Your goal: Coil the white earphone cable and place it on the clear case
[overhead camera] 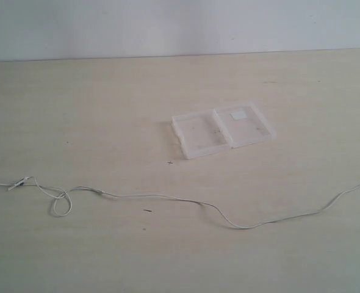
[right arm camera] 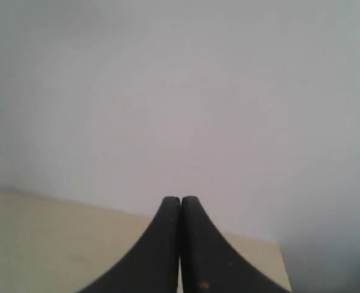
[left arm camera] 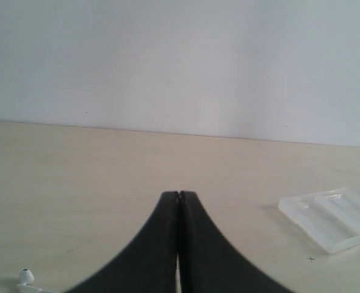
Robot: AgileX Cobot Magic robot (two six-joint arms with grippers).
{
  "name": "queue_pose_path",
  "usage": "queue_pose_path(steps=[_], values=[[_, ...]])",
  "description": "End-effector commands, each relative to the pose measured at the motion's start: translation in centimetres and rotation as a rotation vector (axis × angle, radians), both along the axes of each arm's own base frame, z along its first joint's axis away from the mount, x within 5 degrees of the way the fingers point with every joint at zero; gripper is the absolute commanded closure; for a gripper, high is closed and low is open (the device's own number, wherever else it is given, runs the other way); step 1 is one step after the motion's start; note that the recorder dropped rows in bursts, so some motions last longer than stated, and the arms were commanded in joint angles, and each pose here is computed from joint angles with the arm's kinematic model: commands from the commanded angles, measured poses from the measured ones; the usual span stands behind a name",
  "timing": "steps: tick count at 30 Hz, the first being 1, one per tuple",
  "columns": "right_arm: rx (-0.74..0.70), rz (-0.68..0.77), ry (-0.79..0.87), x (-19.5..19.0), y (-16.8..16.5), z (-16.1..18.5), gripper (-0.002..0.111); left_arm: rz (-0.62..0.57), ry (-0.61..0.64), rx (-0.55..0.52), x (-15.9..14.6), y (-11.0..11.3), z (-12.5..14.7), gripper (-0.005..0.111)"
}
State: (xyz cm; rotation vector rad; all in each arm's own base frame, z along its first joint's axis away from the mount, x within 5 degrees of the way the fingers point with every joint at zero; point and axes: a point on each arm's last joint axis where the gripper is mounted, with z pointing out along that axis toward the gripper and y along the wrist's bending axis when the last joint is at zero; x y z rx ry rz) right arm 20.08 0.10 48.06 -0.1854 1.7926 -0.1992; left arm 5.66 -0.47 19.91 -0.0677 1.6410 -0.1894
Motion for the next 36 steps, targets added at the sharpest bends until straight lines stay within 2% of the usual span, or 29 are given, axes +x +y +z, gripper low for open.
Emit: queue_pose_path(steps=[1, 3, 4, 5, 6, 7, 8, 9, 10, 12, 14, 22, 26, 29, 36], values=[[-0.236, 0.100, 0.458, 4.5, 0.0, -2.3, 0.108, -0.001, -0.006, -0.016, -0.1, 0.0, 0.1, 0.107], [-0.265, 0.111, 0.682, 7.2, -0.1, -4.4, 0.108, -0.001, -0.006, -0.016, -0.1, 0.0, 0.1, 0.107], [-0.243, 0.110, 0.718, 8.5, 0.0, -5.5, 0.108, -0.001, -0.006, -0.016, -0.1, 0.0, 0.1, 0.107], [-0.138, 0.152, 0.755, 9.5, 0.8, -6.8, 0.108, -0.001, -0.006, -0.016, -0.1, 0.0, 0.1, 0.107], [-0.100, 0.341, 0.779, 10.1, 2.4, -8.2, 0.108, -0.001, -0.006, -0.016, -0.1, 0.0, 0.1, 0.107], [-0.113, 0.435, 0.784, 10.4, 3.2, -8.8, 0.107, -0.001, -0.006, -0.016, -0.1, 0.0, 0.1, 0.107], [-0.185, 0.533, 0.805, 10.7, 4.3, -10.0, 0.106, -0.001, -0.006, -0.016, -0.1, 0.0, 0.1, 0.107], [-0.269, 0.558, 0.838, 10.8, 4.8, -11.0, 0.105, -0.001, -0.006, -0.016, -0.1, 0.0, 0.1, 0.107], [-0.421, 0.560, 0.891, 10.8, 5.2, -12.3, 0.105, -0.001, -0.006, -0.016, -0.1, 0.0, 0.1, 0.107], [-0.653, 0.443, 1.001, 10.8, 4.8, -14.6, 0.105, -0.001, -0.006, -0.016, -0.1, 0.0, 0.1, 0.107], [-0.743, 0.410, 1.052, 10.4, 4.7, -15.9, 0.105, -0.001, -0.006, -0.016, -0.1, 0.0, 0.1, 0.107], [-0.577, 0.657, 1.203, 7.8, 6.3, -21.0, 0.106, -0.001, -0.006, -0.016, -0.1, 0.0, 0.1, 0.107], [-0.572, 0.887, 1.268, 5.9, 7.1, -23.9, 0.104, -0.001, -0.006, -0.018, -0.1, 0.0, 0.1, 0.107], [-0.609, 0.936, 1.296, 4.9, 8.1, -25.0, 0.100, 0.000, -0.006, -0.020, -0.1, 0.0, 0.1, 0.107], [-0.706, 1.019, 1.176, 3.9, 12.0, -26.1, 0.082, 0.000, 0.001, -0.022, -0.1, 0.0, 0.0, 0.107]])
